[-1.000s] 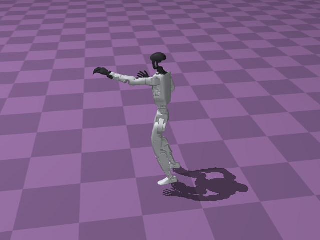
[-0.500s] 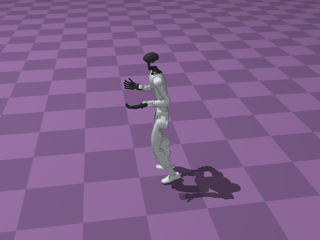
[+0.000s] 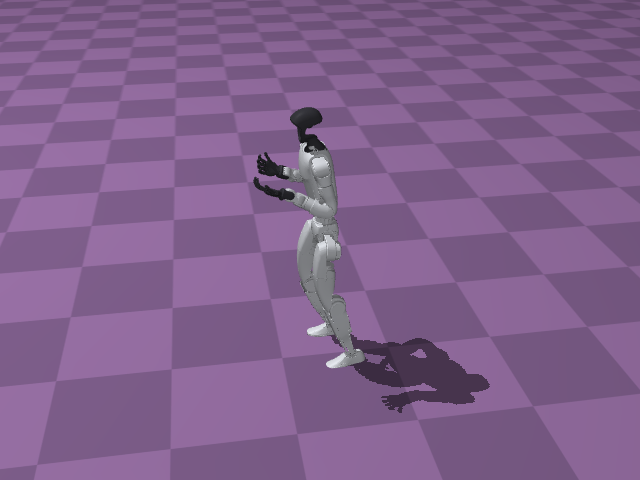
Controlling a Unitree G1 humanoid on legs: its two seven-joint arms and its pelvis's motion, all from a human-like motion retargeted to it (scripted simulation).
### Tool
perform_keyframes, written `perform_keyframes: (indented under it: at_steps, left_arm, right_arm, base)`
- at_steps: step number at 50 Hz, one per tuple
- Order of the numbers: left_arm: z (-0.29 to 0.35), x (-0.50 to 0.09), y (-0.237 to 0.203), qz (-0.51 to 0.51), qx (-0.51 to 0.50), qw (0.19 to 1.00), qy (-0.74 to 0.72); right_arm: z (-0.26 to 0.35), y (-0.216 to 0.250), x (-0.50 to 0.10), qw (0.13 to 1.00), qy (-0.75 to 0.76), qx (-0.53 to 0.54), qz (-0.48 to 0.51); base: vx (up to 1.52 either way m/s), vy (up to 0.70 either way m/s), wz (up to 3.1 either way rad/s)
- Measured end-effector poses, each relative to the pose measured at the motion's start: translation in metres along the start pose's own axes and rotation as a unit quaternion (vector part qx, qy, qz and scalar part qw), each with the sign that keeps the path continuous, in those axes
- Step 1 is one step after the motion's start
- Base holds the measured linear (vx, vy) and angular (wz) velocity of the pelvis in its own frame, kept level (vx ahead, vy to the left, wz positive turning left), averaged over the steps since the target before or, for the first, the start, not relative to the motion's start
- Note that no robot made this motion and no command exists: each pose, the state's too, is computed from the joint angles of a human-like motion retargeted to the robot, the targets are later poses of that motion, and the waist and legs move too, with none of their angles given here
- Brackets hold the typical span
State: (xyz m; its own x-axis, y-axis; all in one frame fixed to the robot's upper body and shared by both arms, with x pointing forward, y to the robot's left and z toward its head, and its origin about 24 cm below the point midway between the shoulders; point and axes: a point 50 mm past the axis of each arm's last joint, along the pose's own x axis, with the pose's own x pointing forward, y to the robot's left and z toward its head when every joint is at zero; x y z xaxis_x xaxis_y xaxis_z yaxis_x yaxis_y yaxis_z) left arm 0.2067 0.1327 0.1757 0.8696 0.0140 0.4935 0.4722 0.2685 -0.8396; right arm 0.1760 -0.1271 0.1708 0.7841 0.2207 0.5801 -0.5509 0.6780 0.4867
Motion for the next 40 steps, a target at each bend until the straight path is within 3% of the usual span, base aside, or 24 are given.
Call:
perform_keyframes:
  at_steps: [1,3,12,16,21,27,31,34,40]
  left_arm:
    - [0.004,-0.003,-0.004,0.003,-0.037,0.999,-0.006]
    - [0.017,-0.004,-0.010,-0.053,0.155,0.986,-0.021]
    - [0.013,0.012,-0.032,-0.123,0.230,0.964,-0.039]
    - [0.034,0.017,-0.022,-0.092,0.277,0.953,-0.085]
    - [0.050,-0.010,-0.016,-0.055,0.251,0.963,-0.081]
    - [0.047,-0.026,0.001,-0.010,0.333,0.942,-0.050]
    - [0.032,-0.021,0.012,0.014,0.324,0.945,-0.040]
    - [0.011,0.003,0.010,-0.023,0.299,0.954,-0.027]
    - [0.023,0.024,-0.039,-0.139,0.176,0.970,-0.098]
  right_arm:
    - [0.004,0.000,-0.004,1.000,0.007,-0.006,0.004]
    - [0.008,-0.004,-0.007,0.999,0.015,-0.034,0.013]
    - [-0.010,-0.034,0.008,0.985,0.041,-0.164,-0.040]
    - [0.016,-0.010,0.047,0.982,-0.074,-0.171,0.035]
    - [0.051,0.008,0.029,0.975,-0.170,-0.138,0.032]
    - [0.046,0.005,0.012,0.969,-0.106,-0.220,0.038]
    - [0.028,-0.007,0.007,0.981,-0.085,-0.169,-0.034]
    - [0.017,-0.020,0.013,0.986,-0.065,-0.145,-0.054]
    - [0.034,0.006,0.021,0.979,-0.123,-0.161,0.027]
  base:
    - [0.16,-0.17,0.06]
    - [0.13,-0.20,-0.06]
    - [0.02,-0.17,-0.26]
    - [-0.03,-0.07,-0.07]
    - [0.11,0.01,0.35]
    - [0.02,0.08,0.29]
    - [-0.06,0.11,0.58]
    - [-0.16,0.09,0.46]
    - [-0.06,0.02,-0.44]
